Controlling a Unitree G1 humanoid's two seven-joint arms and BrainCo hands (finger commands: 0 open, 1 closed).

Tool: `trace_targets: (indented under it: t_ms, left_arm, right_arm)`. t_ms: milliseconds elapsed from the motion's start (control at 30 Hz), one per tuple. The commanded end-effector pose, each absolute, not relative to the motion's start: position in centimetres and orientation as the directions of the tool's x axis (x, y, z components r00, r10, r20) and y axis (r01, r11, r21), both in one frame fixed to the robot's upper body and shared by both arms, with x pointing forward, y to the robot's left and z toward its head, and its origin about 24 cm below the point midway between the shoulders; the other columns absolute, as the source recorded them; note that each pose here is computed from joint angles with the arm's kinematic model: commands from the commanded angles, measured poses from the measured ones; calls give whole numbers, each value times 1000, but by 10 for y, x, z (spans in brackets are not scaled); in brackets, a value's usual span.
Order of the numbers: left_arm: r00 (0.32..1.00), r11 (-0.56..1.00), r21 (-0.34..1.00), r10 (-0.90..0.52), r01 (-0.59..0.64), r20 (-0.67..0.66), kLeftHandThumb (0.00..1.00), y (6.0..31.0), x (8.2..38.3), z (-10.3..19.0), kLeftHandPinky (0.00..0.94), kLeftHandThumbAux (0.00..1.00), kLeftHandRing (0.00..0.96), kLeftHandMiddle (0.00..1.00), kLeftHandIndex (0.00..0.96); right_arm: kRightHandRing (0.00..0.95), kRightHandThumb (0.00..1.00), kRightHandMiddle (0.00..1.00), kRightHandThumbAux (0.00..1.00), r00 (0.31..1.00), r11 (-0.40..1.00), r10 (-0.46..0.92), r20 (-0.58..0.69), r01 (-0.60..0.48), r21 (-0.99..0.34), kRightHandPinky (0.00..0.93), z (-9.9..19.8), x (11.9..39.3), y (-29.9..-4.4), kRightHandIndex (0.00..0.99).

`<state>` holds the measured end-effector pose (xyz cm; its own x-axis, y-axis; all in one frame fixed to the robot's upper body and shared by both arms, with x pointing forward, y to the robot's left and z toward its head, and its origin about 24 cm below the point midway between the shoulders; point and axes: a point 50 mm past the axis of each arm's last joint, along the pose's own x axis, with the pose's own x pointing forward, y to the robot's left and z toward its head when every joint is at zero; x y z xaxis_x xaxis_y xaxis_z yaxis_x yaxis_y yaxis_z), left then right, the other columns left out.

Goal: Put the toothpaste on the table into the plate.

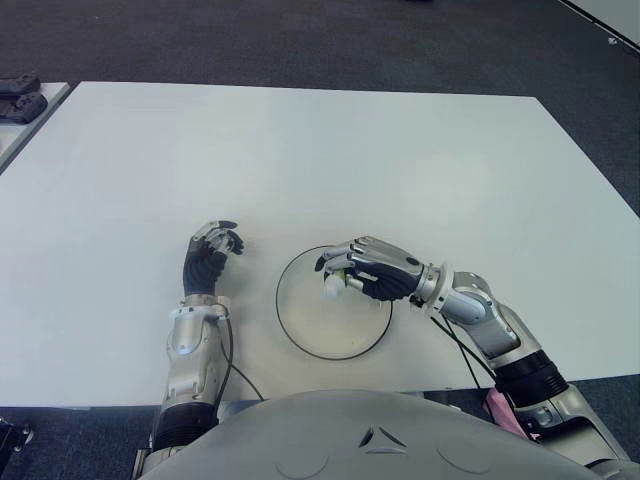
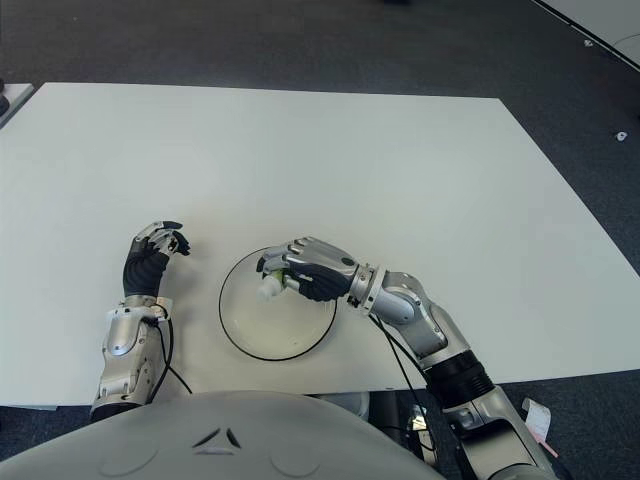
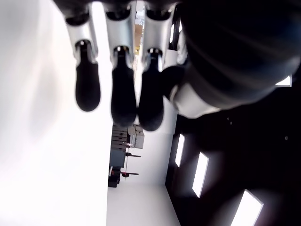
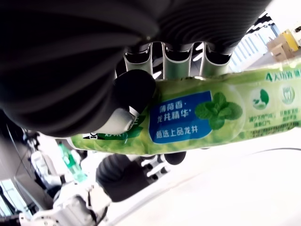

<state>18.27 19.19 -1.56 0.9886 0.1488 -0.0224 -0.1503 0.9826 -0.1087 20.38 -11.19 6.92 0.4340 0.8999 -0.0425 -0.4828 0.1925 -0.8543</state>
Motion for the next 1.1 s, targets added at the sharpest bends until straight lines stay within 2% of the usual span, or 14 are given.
trace_targets:
  t_ms: [33, 100, 200, 367, 733, 1100]
  left_arm:
    - [988, 983, -99, 150, -153, -35, 697, 192, 183, -18, 571, 721, 593, 611, 434]
    - [988, 983, -99, 151, -154, -35, 697, 192, 184, -18, 566, 721, 592, 610, 434]
    - [988, 983, -98, 152, -155, -30, 697, 192, 184, -18, 570, 721, 590, 608, 434]
    - [989, 984, -98, 147, -150, -30, 697, 193, 184, -19, 566, 721, 587, 605, 433]
    - [989, 984, -95, 146, -148, -33, 696, 193, 184, -19, 572, 721, 593, 608, 433]
    - [989, 983, -109, 144, -146, -28, 695, 192, 185, -19, 561, 721, 582, 602, 433]
  right_arm:
    - [78, 548, 52, 668, 420, 138, 904, -73, -450, -882, 135, 68, 205, -112, 112]
    - [31, 447, 21, 658, 419, 126, 905, -80, -442, -888, 59, 68, 205, -112, 45]
    - [10, 360, 6, 616, 419, 100, 903, -93, -418, -903, 19, 67, 206, -114, 14]
    - [1, 288, 1, 552, 429, 93, 899, -91, -390, -916, 3, 67, 206, -115, 2]
    - [0, 220, 0, 380, 458, 109, 888, -38, -290, -951, 0, 70, 212, -118, 0]
    - [0, 143, 0, 287, 477, 175, 877, 50, -222, -959, 0, 84, 222, -122, 0]
